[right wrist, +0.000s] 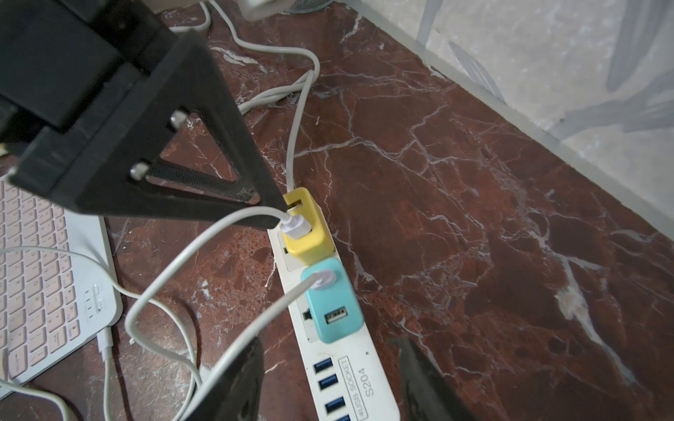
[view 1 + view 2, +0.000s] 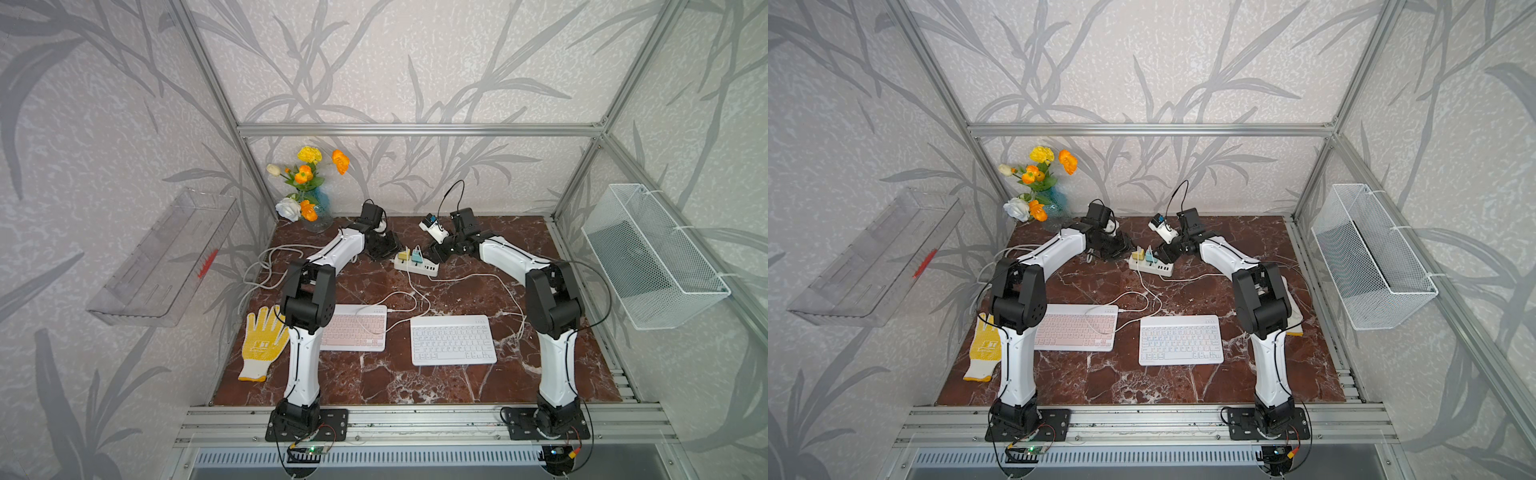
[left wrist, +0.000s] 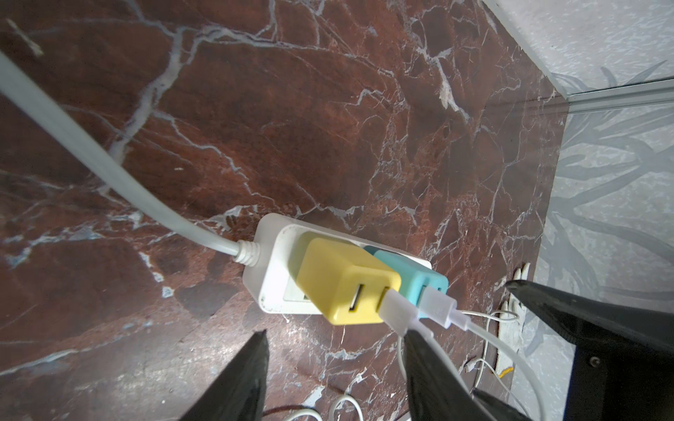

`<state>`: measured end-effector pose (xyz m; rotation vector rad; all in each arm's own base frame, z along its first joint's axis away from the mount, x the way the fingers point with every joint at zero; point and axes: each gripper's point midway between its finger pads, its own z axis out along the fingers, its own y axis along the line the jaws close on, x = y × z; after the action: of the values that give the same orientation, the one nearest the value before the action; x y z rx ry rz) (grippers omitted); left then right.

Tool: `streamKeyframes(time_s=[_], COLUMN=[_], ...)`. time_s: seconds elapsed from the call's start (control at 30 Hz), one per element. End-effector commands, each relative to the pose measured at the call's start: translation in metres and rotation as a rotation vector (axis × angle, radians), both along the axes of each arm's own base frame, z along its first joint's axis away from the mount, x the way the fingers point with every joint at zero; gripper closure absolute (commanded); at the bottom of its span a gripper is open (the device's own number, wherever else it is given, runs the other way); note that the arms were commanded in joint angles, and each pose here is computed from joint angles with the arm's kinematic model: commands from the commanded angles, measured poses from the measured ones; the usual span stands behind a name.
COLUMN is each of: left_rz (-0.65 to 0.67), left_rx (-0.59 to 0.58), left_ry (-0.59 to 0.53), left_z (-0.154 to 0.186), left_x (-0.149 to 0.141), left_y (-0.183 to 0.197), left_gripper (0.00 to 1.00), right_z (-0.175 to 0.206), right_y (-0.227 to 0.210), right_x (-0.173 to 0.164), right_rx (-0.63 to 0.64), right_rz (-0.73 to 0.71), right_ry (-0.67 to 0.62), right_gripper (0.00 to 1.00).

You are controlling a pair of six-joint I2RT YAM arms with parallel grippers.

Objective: Unplug the wireless keyboard
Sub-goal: Remove the plug from the socket.

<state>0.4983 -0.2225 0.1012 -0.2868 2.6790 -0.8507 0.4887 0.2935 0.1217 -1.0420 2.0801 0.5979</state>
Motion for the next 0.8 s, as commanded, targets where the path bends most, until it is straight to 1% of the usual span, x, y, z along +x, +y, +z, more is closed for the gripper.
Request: streamKeyframes(time_s=[0.0,0.17,0.4,0.47,0.6,0.77], left_rz=[-0.005,-0.003,-0.002,0.002,0.002,-0.002], left_rx=[-0.001,-0.006,0.007,0.006,-0.013,-0.032], left_ry=[0.002,0.016,0.024,0.025,0.03,0.026], left_z=[-0.006,-0.012,-0.017,-0.019,-0.021,-0.02], left_x=[0.001,-0.002,-0.008,-0.009,-0.01,-0.011], left_y=[-0.005,-0.005,-0.003,-0.002,-0.004,-0.007], left_gripper=[0.41,0.41,0.43,0.44,0.43,0.4], right_z=[-0.002,-0.01,-0.028,-0.032,-0.037,-0.05], right_y=[0.008,0.017,0.017,0.017,0.024,0.025], right_x=[-0.001,-0.001,0.002,0.004,0.004,0.01], right_rx=[0.004,0.007,-0.06,-0.06,-0.038,-0.063], right_rz=[0.03,0.051,0.061,0.064,0.088,0.098], right_ry=[0.007,0.011,-0.005,-0.004,0.012,0.022], right_gripper=[0.41,0.42,0.42,0.41,0.41,0.42])
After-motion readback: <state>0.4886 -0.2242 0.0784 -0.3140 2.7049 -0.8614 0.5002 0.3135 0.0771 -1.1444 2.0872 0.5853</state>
